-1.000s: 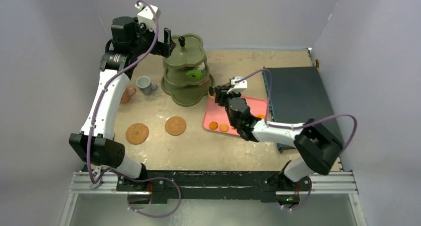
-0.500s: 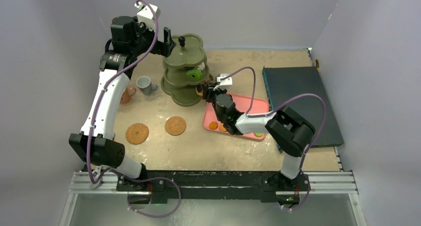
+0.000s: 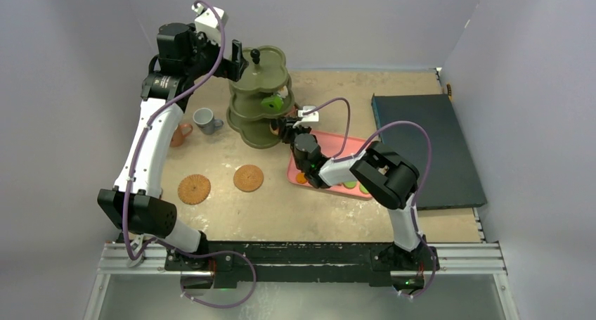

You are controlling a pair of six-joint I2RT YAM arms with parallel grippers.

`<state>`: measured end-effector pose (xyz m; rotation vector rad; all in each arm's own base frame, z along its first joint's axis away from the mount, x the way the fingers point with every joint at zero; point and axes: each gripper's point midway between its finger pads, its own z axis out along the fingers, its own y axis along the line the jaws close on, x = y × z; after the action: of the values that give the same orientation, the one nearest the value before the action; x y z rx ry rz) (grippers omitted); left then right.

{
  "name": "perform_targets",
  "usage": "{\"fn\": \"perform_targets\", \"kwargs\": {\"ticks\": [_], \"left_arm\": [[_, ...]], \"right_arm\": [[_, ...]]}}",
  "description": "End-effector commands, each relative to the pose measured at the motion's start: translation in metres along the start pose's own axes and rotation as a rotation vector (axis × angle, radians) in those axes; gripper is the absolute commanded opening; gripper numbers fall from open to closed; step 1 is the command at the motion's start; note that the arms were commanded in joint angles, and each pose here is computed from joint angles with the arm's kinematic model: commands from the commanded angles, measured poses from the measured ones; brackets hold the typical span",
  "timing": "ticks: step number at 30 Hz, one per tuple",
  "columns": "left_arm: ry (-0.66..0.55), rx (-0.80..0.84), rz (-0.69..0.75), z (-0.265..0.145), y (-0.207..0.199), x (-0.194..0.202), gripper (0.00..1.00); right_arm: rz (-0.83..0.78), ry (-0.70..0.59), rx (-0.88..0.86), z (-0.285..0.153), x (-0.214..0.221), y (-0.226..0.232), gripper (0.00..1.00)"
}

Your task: Serve the afternoon tea

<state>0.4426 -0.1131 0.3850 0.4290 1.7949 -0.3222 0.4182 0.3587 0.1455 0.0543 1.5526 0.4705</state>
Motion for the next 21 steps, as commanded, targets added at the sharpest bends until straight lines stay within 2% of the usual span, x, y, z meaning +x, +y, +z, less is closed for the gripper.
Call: {"fn": "perform_targets", "kwargs": {"ticks": [1, 7, 15, 21], "left_arm": [[-0.046, -0.012, 0.031, -0.010, 0.003, -0.019, 0.99], [-0.042, -0.013, 0.033, -0.011, 0.003, -0.017, 0.99], [-0.036, 0.000, 0.027, -0.011, 0.000, -0.013, 0.99], [-0.036, 0.001, 0.032, -0.013, -0.001, -0.013, 0.99]], "right_arm": [[0.086, -0.084, -0.005, 0.010, -0.021, 0.016, 0.41], [0.088, -0.069, -0.009, 0.007, -0.013, 0.016, 0.44], [0.095, -0.062, 0.021, 0.000, -0.007, 0.006, 0.59], [0.104, -0.091, 0.007, -0.010, -0.022, 0.005, 0.61]]}}
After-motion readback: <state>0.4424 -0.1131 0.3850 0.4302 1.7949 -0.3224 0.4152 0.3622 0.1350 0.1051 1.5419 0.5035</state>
